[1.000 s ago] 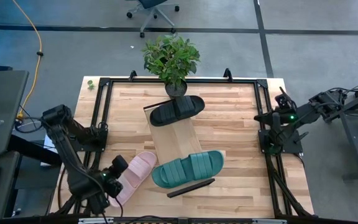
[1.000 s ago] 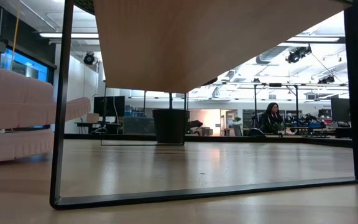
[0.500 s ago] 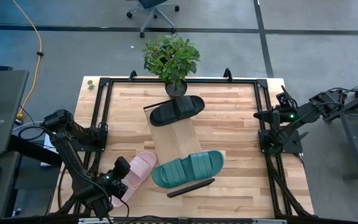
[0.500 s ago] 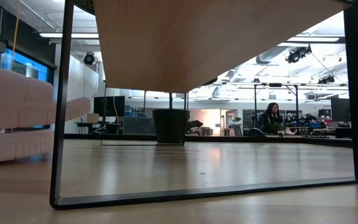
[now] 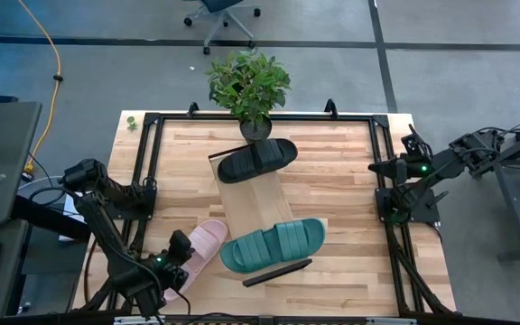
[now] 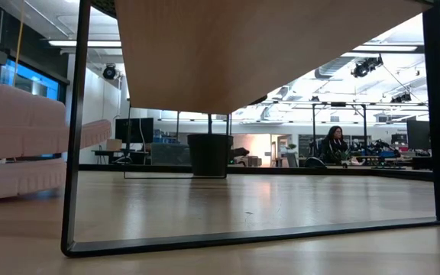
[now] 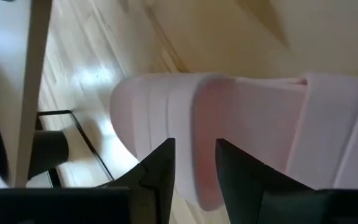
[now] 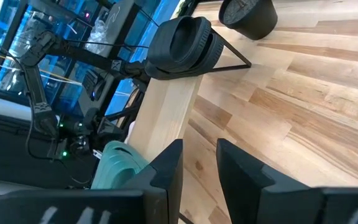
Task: Pick and place slides into the shelf
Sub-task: Put the pink slides on the shelf
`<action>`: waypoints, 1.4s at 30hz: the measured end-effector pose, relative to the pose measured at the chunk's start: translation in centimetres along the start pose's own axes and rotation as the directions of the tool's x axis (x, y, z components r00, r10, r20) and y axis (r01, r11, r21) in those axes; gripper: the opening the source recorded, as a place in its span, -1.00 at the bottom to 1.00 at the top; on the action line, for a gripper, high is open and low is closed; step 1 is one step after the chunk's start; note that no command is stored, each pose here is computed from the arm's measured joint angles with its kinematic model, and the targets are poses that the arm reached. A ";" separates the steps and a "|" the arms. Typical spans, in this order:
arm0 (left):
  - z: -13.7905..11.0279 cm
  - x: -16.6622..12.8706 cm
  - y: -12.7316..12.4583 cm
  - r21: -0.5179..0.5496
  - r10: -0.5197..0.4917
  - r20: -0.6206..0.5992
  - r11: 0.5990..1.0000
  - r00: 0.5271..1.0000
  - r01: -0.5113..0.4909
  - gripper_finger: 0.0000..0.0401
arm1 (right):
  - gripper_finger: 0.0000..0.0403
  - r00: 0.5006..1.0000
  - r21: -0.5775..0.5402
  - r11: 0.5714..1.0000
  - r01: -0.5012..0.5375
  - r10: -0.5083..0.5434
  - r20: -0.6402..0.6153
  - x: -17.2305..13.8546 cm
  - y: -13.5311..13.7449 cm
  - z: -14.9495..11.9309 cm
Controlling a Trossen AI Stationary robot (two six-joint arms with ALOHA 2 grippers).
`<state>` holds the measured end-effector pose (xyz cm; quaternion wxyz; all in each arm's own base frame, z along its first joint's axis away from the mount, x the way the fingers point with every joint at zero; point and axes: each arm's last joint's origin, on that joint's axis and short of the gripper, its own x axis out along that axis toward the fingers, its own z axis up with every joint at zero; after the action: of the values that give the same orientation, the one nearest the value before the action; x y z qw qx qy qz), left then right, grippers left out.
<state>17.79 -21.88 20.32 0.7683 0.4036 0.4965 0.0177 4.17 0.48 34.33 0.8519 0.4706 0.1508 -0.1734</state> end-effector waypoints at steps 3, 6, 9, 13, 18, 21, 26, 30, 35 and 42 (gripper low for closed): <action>-0.1 0.2 -0.1 0.004 0.015 0.004 1.000 1.000 -0.015 -0.49 | -0.57 1.000 0.000 1.000 0.000 0.000 0.000 0.0 0.0 0.0; -0.4 0.6 -0.3 0.007 0.030 0.006 1.000 1.000 -0.030 -0.49 | -0.57 1.000 0.000 1.000 0.000 0.000 0.000 0.0 0.0 0.0; -0.7 1.2 -0.8 -0.006 0.005 0.011 1.000 1.000 -0.005 -0.49 | -0.57 1.000 0.001 1.000 0.000 0.000 0.000 0.0 0.0 0.0; -1.0 1.7 -1.1 -0.008 0.015 0.017 1.000 1.000 -0.015 -0.49 | -0.57 1.000 0.015 1.000 0.000 0.000 0.000 0.0 0.0 0.0; -0.8 1.3 -0.7 0.002 0.071 0.028 0.997 0.997 -0.071 -0.49 | -0.57 1.000 0.016 1.000 0.001 -0.001 0.003 0.0 0.0 0.0; -0.8 1.5 -0.5 0.002 0.078 0.020 0.997 0.997 -0.078 -0.49 | -0.57 1.000 0.016 1.000 0.003 -0.003 0.015 0.0 0.0 0.0; -0.7 2.1 0.2 -0.021 0.081 -0.006 0.996 0.997 -0.082 -0.49 | -0.57 1.000 0.016 1.000 0.004 -0.005 0.019 0.0 0.0 0.1; -0.5 2.7 0.8 -0.023 0.076 -0.029 0.997 0.997 -0.076 -0.49 | -0.57 1.000 0.016 1.000 0.005 -0.005 0.021 0.0 0.0 0.1; -0.5 2.7 0.8 -0.024 0.055 -0.039 0.998 0.998 -0.056 -0.55 | -0.57 1.000 0.016 1.000 0.005 -0.005 0.021 0.0 0.0 0.1; -0.5 2.7 0.8 -0.025 0.037 -0.046 0.999 0.998 -0.038 -0.90 | -0.57 1.000 0.015 1.000 0.005 -0.005 0.021 0.0 0.0 0.1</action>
<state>19.07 -19.87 18.66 0.7615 0.4022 0.5060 0.0476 4.17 0.42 34.35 0.8494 0.4747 0.1415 -0.1818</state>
